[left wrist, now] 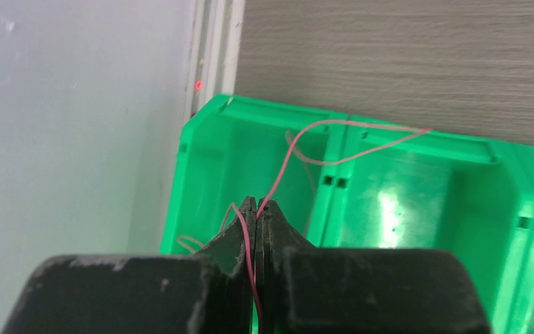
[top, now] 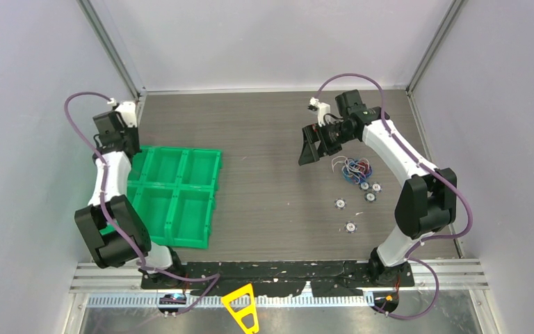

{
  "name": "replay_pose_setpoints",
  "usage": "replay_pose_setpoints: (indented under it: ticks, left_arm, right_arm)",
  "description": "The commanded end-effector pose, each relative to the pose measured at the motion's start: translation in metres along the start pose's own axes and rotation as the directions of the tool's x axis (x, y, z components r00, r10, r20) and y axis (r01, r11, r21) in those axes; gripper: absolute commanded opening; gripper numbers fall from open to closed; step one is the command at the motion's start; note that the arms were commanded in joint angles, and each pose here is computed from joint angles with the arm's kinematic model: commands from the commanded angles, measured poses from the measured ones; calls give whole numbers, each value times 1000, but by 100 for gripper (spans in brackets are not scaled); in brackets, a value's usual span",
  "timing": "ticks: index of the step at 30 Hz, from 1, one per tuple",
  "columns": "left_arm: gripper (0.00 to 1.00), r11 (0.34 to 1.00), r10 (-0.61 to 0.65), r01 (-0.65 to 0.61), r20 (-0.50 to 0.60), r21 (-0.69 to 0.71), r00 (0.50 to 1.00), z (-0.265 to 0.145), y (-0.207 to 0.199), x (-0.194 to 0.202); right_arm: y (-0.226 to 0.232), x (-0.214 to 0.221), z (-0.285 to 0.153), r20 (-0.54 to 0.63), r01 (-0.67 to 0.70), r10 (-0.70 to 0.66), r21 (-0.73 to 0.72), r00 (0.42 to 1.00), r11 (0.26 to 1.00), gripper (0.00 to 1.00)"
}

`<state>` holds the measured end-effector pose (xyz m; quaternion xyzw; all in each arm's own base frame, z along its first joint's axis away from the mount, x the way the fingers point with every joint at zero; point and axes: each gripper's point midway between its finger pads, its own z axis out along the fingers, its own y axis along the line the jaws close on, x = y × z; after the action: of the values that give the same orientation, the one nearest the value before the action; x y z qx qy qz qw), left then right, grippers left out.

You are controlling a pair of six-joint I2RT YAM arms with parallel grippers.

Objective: Untangle the cables

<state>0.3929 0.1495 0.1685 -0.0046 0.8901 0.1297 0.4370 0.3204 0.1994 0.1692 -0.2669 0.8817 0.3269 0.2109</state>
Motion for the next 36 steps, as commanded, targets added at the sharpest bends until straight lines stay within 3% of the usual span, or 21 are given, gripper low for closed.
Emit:
replay_pose_setpoints:
  ticks: [1,14,22,30,36]
  left_arm:
    - [0,997,-74,74,-8,-28,997,-2,22,17]
    - [0,968,2,-44,-167,-249,986,16,84,70]
    - [1,979,56,-94,-205,-183,977,18,73,79]
    - [44,998,53,-58,-117,-40,992,-4,47,51]
    - [65,999,9,-6,-76,38,997,-24,34,24]
  right_arm:
    - [6,-12,-13,38,42,-42,-5,998,999,95]
    - [4,-10,-12,24,37,-37,4,999,999,95]
    - [1,-7,-10,12,36,-36,7,999,999,95]
    - [1,-9,-10,15,40,-40,8,999,999,95]
    - [2,-10,-12,19,50,-50,9,999,999,95]
